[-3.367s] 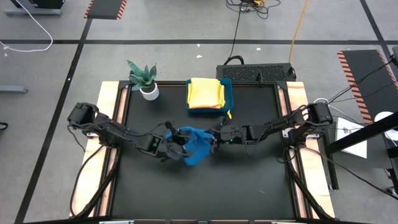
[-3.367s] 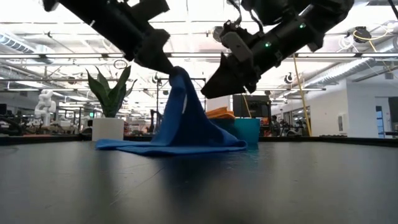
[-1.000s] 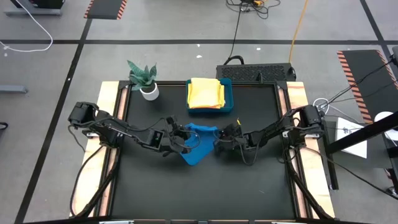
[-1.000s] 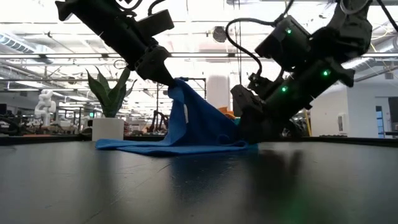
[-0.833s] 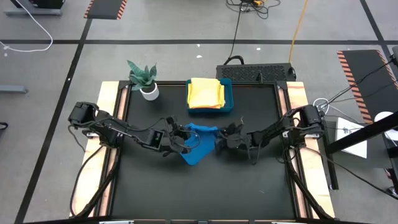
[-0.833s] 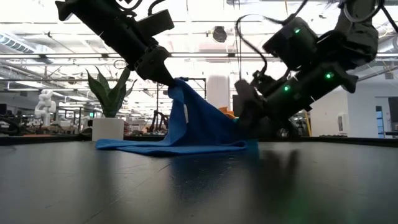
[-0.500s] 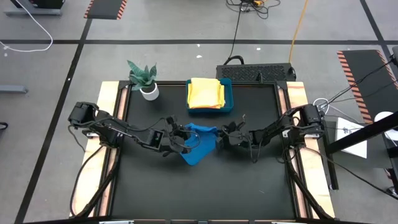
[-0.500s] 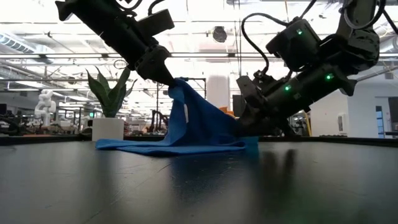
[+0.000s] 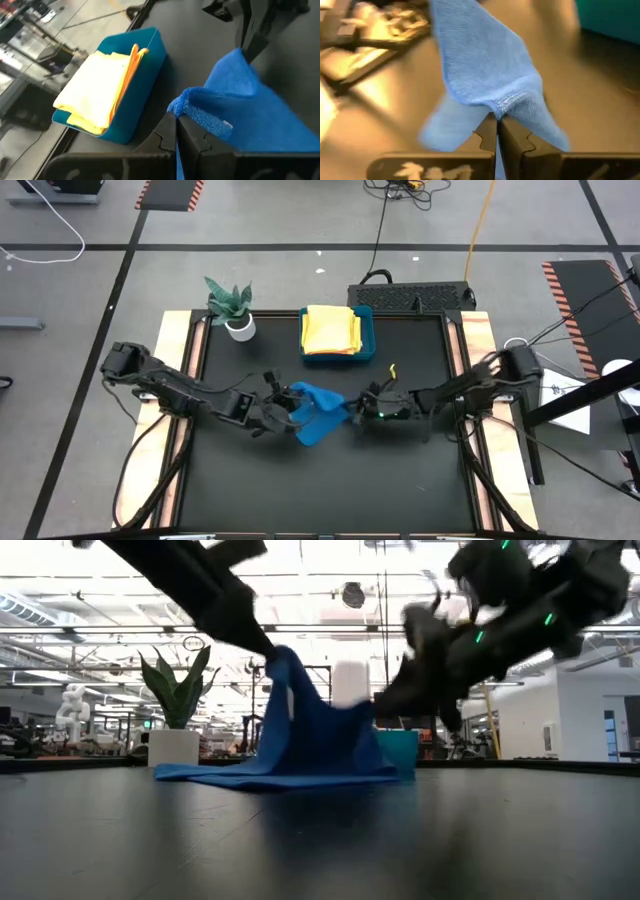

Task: Fold microfiber towels
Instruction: Fold the blue microfiber cloth

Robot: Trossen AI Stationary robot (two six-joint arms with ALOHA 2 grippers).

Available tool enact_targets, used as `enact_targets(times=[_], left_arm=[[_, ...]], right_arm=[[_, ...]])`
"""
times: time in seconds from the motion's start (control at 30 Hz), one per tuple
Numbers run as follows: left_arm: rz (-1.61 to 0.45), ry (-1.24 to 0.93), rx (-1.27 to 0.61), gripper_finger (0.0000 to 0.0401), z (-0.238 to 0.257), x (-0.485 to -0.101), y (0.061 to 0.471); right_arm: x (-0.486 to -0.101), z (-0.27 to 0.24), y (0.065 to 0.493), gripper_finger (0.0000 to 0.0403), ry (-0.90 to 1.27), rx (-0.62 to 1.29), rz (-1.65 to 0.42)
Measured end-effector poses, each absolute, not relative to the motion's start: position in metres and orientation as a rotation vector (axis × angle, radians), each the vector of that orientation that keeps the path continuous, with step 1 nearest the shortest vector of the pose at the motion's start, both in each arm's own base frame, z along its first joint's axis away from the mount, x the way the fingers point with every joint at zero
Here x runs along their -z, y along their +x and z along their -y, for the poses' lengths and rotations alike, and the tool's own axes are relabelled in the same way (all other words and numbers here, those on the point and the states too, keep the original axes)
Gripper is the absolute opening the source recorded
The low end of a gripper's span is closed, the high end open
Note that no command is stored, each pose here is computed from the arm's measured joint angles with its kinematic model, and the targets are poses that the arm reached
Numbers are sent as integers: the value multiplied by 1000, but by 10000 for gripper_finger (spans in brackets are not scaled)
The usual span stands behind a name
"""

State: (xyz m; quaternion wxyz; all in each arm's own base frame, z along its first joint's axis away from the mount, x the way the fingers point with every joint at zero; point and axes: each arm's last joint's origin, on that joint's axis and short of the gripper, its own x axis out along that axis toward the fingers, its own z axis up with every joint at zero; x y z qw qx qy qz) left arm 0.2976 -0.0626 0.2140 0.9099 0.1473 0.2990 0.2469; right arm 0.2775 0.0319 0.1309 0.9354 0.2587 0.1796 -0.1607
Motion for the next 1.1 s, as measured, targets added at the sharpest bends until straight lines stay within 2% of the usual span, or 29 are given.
enact_targets(times=[0.2,0.43,0.57,0.73,0.87,1.1], left_arm=[[-520,280,-379,3,89,-251,267],[-341,181,-28,2,126,-297,224],[-218,108,133,3,147,-317,202],[-174,31,289,3,169,-331,181],[-197,-20,277,3,174,-333,176],[-244,-7,117,3,160,-325,187]], right_arm=[[-182,-66,253,1,482,65,-328],[-237,-103,212,0,486,-303,-205],[-258,-120,197,0,504,-430,-156],[-276,-141,190,1,536,-628,-179],[-277,-144,191,1,534,-580,-232],[-243,-124,205,0,405,-189,-359]])
